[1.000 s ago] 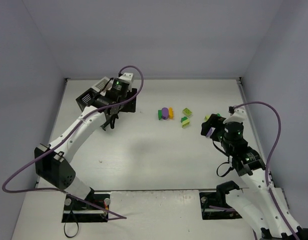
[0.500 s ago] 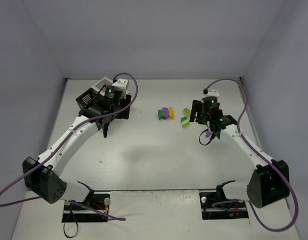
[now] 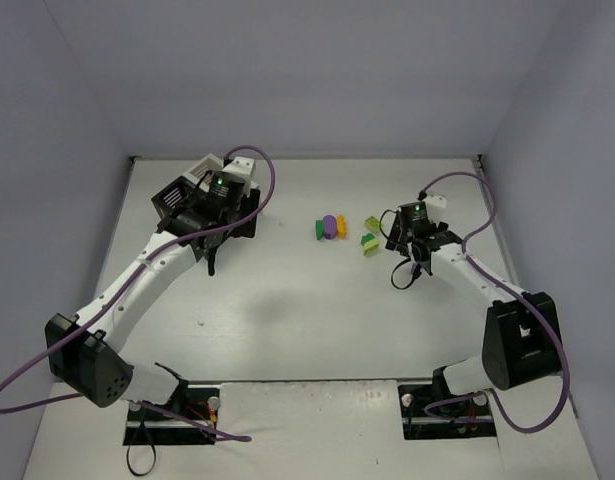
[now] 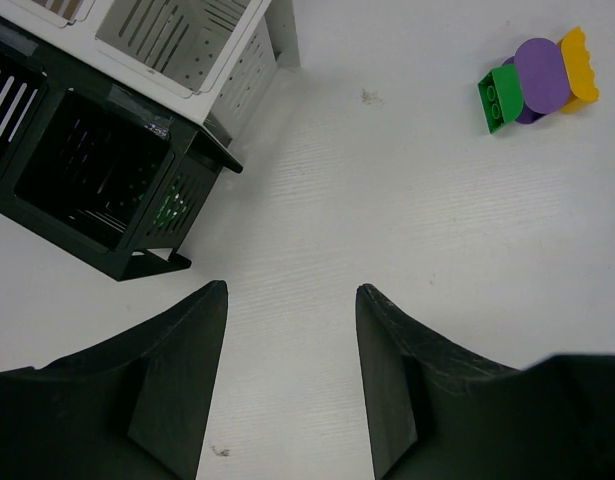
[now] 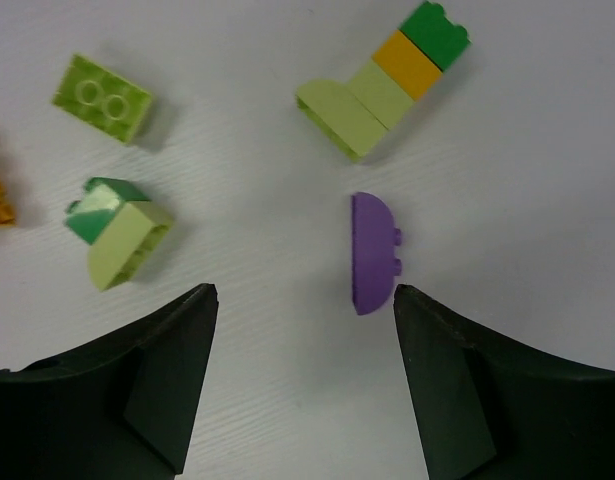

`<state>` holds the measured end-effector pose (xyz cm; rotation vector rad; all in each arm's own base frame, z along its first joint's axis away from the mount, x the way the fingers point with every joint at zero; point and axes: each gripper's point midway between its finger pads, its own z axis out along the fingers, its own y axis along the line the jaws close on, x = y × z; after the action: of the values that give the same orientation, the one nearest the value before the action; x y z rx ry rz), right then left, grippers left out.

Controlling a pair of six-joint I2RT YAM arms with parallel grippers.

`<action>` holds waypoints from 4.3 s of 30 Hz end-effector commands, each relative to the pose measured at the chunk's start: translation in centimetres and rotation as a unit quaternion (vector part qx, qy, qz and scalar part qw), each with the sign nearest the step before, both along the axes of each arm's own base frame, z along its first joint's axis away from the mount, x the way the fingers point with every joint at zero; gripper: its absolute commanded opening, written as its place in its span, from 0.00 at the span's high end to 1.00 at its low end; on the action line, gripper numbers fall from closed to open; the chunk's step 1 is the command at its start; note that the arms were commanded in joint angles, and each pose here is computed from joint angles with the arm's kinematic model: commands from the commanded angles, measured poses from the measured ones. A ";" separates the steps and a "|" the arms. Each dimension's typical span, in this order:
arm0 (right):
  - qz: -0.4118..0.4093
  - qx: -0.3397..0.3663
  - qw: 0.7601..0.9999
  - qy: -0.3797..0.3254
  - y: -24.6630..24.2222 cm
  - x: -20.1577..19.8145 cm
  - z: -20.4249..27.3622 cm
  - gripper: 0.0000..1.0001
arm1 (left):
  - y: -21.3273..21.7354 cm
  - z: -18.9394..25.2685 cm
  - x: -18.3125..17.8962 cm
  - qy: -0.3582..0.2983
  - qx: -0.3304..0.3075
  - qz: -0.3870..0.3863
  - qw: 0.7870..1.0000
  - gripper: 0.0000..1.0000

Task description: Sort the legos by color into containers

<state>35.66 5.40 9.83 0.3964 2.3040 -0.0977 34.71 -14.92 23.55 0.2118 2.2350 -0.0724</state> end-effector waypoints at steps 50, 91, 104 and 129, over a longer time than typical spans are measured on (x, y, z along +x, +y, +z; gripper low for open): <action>0.309 -0.008 0.934 -0.181 12.6 -2.6 6.1 1.00 | -4.8 5.2 -1.5 -0.058 -0.138 -0.109 0.983 0.42; 0.494 0.071 0.797 -0.339 24.2 -9.3 14.0 1.00 | -16.3 3.4 -6.1 0.055 -0.339 -0.308 0.887 0.33; 0.485 0.068 0.803 -0.339 24.0 -9.0 14.2 0.62 | -16.2 3.1 -6.0 0.064 -0.334 -0.305 0.889 0.95; 0.383 -0.020 0.872 -0.304 17.8 -6.1 12.0 0.27 | 16.0 9.0 9.0 -0.175 -0.088 0.251 0.948 0.94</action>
<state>28.68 23.88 18.56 -0.5418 1.7572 0.3498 41.73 -1.27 30.11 -0.3839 1.9503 -0.0957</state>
